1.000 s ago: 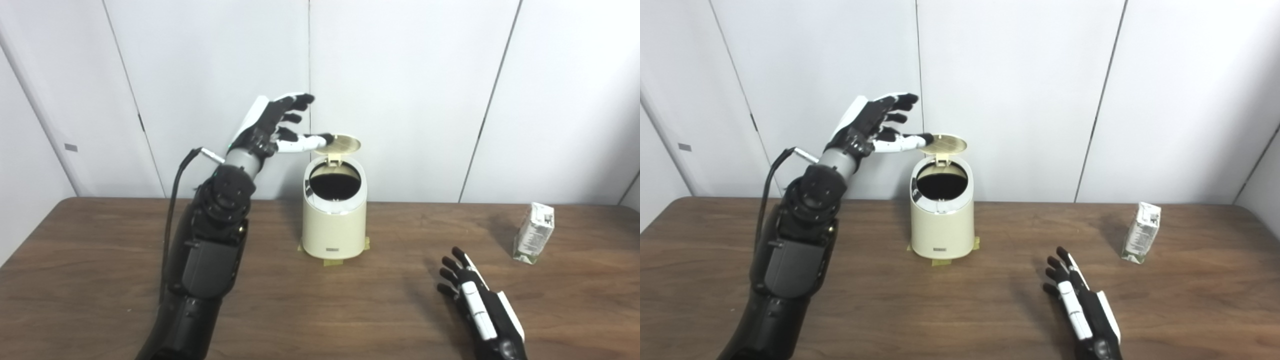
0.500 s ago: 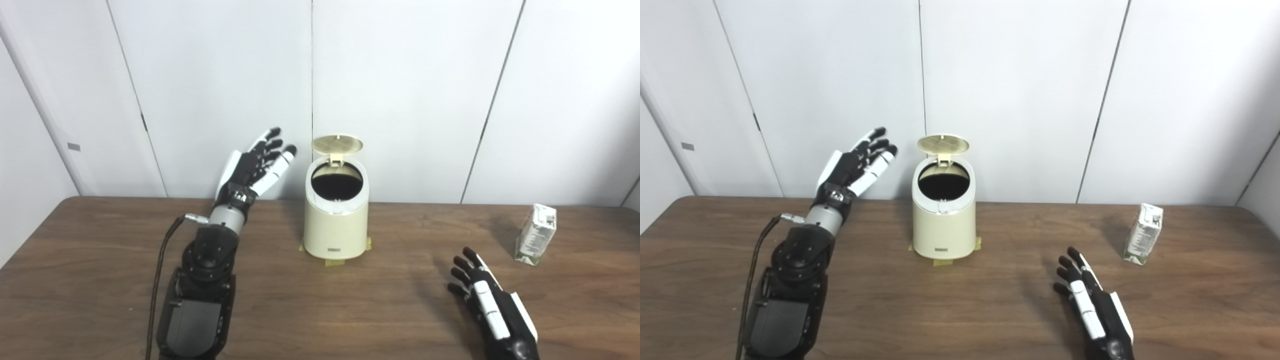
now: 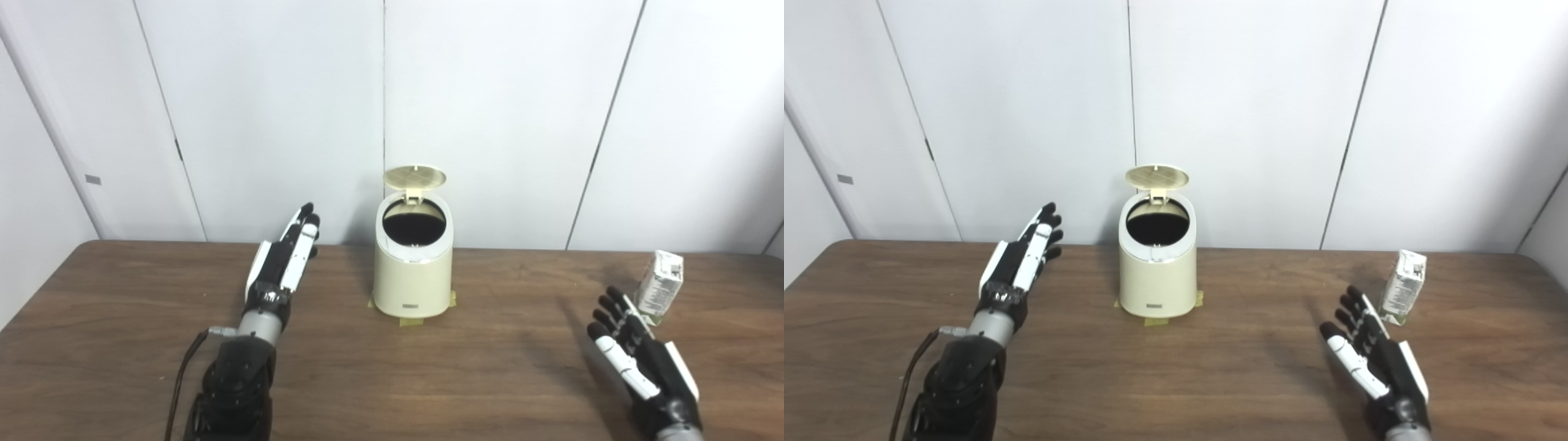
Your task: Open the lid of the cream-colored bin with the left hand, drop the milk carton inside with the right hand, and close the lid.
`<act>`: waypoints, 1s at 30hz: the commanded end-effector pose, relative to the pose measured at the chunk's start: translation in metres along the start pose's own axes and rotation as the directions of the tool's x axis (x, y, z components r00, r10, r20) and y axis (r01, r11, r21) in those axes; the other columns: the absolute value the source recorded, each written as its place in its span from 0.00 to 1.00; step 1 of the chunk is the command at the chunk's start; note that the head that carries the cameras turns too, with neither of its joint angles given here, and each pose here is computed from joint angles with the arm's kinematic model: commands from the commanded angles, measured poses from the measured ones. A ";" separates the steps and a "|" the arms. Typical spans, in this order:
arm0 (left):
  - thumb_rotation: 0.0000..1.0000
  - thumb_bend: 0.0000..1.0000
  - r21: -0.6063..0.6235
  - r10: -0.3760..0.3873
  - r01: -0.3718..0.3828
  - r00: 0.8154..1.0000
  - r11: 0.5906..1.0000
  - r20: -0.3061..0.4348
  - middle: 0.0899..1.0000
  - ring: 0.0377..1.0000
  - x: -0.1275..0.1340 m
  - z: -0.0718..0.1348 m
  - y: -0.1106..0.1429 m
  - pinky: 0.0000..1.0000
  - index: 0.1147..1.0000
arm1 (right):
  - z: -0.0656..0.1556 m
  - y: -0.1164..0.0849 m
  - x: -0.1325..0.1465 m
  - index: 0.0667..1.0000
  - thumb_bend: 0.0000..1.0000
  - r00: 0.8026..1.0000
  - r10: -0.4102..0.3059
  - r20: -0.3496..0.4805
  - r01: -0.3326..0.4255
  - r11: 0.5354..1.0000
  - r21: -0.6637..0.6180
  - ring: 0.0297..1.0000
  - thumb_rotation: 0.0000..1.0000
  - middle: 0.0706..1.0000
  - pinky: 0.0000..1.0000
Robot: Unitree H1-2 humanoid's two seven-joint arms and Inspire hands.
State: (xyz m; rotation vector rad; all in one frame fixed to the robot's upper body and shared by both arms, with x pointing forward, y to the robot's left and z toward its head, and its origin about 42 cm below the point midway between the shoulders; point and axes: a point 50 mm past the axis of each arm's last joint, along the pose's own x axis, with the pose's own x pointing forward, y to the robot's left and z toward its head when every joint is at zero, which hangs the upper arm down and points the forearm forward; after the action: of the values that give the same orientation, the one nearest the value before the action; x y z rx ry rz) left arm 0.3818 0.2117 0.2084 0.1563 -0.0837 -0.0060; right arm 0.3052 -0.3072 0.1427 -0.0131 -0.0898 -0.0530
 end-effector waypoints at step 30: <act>0.99 0.42 -0.062 0.017 -0.017 1.000 0.998 0.004 0.98 0.99 -0.016 -0.013 0.028 1.00 1.00 | 0.081 -0.026 -0.025 0.84 0.79 0.982 -0.156 0.105 0.176 0.957 -0.229 0.77 0.21 0.83 0.70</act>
State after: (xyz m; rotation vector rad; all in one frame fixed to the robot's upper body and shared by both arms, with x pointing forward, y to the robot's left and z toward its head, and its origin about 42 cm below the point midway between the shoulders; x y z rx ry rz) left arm 0.3556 0.2409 0.1777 0.0895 -0.0168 0.0196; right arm 0.2698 -0.3302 0.2008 -0.2052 -0.0967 -0.2202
